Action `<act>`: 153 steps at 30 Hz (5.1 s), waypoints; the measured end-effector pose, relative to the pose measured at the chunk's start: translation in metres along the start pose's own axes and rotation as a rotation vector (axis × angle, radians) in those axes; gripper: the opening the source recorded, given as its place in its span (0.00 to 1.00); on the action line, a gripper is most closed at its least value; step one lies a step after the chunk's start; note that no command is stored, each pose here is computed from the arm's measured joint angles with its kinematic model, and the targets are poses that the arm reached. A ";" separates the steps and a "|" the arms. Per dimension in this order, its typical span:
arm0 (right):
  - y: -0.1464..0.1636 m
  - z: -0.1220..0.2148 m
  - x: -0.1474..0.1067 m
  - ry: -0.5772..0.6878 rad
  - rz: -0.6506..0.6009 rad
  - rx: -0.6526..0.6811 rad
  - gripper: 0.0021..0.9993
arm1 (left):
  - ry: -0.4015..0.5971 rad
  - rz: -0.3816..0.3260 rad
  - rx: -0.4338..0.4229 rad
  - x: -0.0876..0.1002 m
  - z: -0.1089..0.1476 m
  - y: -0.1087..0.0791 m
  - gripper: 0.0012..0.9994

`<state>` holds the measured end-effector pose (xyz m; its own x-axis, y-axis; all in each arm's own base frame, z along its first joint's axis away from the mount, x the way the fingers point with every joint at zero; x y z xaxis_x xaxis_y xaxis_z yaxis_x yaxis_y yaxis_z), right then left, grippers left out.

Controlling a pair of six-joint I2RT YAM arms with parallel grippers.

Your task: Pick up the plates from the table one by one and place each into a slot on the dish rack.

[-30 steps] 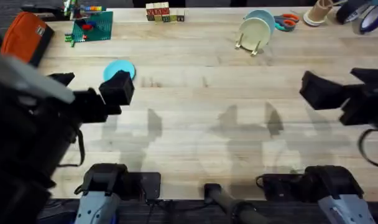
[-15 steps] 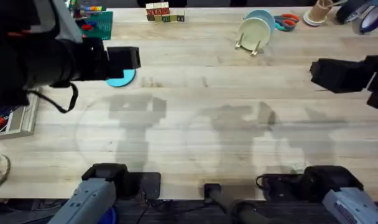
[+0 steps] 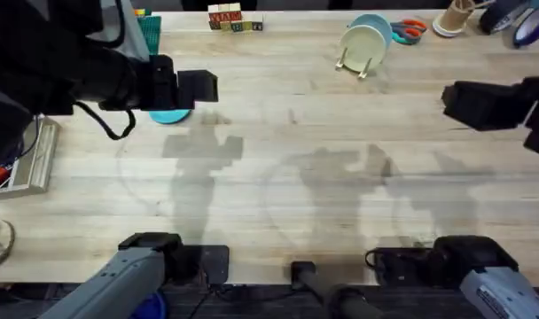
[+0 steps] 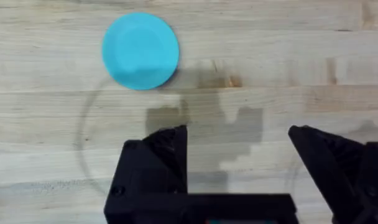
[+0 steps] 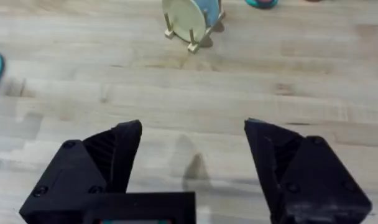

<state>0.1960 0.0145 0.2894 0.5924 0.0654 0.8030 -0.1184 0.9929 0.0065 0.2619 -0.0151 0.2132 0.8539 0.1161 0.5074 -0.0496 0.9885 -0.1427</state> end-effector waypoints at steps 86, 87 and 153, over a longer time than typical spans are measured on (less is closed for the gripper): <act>-0.008 -0.075 0.006 0.168 -0.018 0.012 0.99 | 0.058 0.232 -0.586 0.113 -0.031 0.129 0.04; -0.008 -0.075 0.006 0.168 -0.018 0.012 0.99 | 0.060 0.234 -0.587 0.113 -0.031 0.129 0.04; -0.008 -0.076 0.007 0.163 -0.018 0.012 1.00 | 0.202 0.204 -0.588 0.078 -0.128 0.168 0.04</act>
<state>0.2614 0.0140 0.2499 0.7158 0.0639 0.6953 -0.1153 0.9929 0.0275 0.3863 0.1472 0.1202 0.9407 0.2188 0.2591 0.0215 0.7240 -0.6895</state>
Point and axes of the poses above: each hand's point on the last joint's axis, 136 mm out from that joint toward the fingers, its own z axis back along the fingers, its own y axis along the line the jaws close on, x = y × z, the point moved 2 cm from there along z, back along the fingers, and after that the axes turned 4 degrees about z, right-handed, at the moved point
